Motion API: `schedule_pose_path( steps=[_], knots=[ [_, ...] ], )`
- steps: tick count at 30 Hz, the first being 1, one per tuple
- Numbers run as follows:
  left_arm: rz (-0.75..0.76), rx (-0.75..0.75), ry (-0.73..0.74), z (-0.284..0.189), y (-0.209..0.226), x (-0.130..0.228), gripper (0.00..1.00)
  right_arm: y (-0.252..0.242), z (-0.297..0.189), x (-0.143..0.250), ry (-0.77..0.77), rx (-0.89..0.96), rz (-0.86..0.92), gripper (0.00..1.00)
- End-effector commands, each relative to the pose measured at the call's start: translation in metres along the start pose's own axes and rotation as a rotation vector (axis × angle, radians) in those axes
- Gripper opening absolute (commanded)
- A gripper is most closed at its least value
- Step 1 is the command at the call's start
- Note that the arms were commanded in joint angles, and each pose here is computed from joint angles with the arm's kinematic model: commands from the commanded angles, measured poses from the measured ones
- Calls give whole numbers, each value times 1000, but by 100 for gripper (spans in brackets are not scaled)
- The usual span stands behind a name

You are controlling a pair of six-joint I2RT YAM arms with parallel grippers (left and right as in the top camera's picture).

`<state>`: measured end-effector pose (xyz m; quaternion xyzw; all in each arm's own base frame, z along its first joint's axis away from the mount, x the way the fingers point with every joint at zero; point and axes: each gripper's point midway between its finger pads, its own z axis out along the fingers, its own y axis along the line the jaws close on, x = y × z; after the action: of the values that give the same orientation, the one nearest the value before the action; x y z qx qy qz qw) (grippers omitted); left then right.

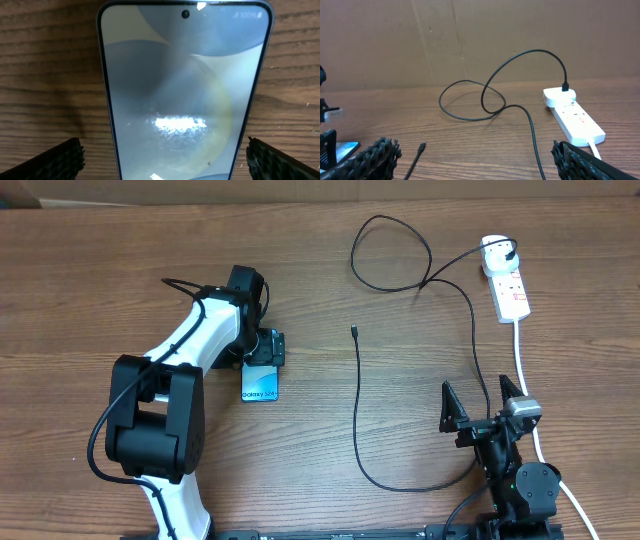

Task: Plug charger to phone and switch on socket
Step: 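Lower the left gripper and close it on the phone's top edge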

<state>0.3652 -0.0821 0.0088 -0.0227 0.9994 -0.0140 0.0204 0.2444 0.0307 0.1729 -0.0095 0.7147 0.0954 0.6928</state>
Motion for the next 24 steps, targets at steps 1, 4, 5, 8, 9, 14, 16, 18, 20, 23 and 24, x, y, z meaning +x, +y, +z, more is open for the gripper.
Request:
schedule_pose_path(
  steps=[1, 4, 5, 8, 9, 14, 16, 18, 20, 23, 24],
  knots=[
    [17, -12, 12, 8, 0, 2, 100, 0, 0, 2, -3, 3, -1, 100],
    [17, -10, 5, 8, 0, 0, 100, 0, 0, 2, -3, 3, -1, 100],
    [18, -10, 4, 8, 0, 0, 100, 0, 0, 2, -3, 3, -1, 100],
    [22, -13, 5, 9, -2, 1, 100, 0, 0, 2, -3, 3, -1, 100],
    [24, -15, 4, 9, -2, 1, 100, 0, 0, 2, -3, 3, -1, 100],
    [32, -23, 2, 9, -3, 1, 99, 0, 0, 2, -3, 3, -1, 100],
    [36, -29, 0, 9, -4, 1, 99, 0, 0, 2, -3, 3, -1, 100],
    [42, -28, -3, 9, -6, 1, 99, 0, 0, 2, -3, 3, -1, 100],
    [48, -27, -7, 9, -8, 1, 100, 0, 0, 2, -3, 3, -1, 100],
    [53, -32, -13, 9, -10, 0, 99, 0, 0, 2, -3, 3, -1, 100],
    [51, -41, -15, 9, -8, 0, 99, 0, 0, 2, -3, 3, -1, 100]
  ],
)
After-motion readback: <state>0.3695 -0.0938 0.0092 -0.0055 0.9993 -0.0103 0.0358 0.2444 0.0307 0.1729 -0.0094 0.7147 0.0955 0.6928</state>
